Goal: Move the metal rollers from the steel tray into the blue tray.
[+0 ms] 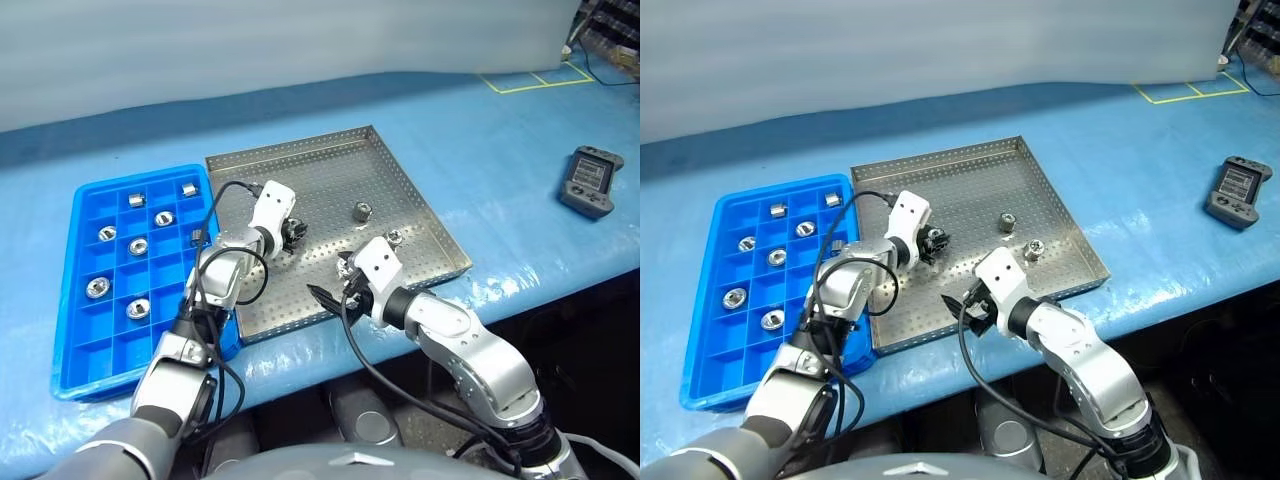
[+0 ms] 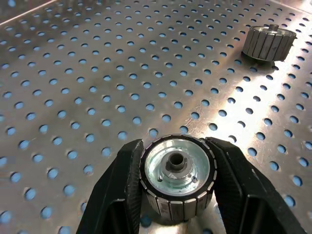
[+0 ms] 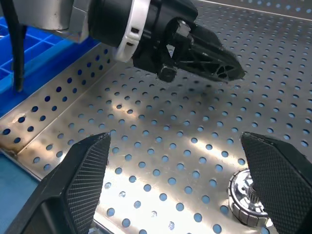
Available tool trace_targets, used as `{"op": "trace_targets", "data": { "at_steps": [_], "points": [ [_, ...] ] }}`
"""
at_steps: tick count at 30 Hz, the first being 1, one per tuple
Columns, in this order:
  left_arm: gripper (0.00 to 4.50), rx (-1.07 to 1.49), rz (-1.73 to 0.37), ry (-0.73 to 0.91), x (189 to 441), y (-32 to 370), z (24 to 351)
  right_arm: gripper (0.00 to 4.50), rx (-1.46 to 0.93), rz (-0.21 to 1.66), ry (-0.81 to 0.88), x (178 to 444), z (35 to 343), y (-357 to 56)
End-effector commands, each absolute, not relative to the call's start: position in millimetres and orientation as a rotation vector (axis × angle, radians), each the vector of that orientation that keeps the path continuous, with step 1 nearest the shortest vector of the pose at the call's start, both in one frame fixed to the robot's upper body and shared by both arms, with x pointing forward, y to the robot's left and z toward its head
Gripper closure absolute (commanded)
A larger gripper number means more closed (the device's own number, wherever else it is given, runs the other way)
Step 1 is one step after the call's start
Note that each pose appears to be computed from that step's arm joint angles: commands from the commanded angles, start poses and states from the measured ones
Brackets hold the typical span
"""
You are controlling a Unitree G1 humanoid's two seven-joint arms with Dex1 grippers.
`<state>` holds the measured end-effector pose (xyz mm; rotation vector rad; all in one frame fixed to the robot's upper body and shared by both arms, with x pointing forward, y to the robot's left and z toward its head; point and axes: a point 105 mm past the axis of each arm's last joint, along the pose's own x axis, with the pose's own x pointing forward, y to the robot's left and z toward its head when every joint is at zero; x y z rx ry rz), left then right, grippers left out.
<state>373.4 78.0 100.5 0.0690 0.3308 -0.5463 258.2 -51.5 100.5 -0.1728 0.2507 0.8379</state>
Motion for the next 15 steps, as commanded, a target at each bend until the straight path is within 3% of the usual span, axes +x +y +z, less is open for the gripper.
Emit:
{"op": "trace_targets", "data": {
  "at_steps": [1, 7, 15],
  "points": [
    [2.78, -0.015, -0.499, 0.029, 366, 94, 172, 0.0, -0.174, 0.888, 0.201, 258, 112, -42],
    [2.78, 0.048, -0.277, -0.186, 337, 149, 208, 0.0, -0.187, 0.985, 0.188, 260, 114, -27],
    [2.78, 0.157, -0.057, -0.196, 283, 195, 191, 0.0, -0.218, 1.108, 0.16, 263, 118, -8]
  ]
}}
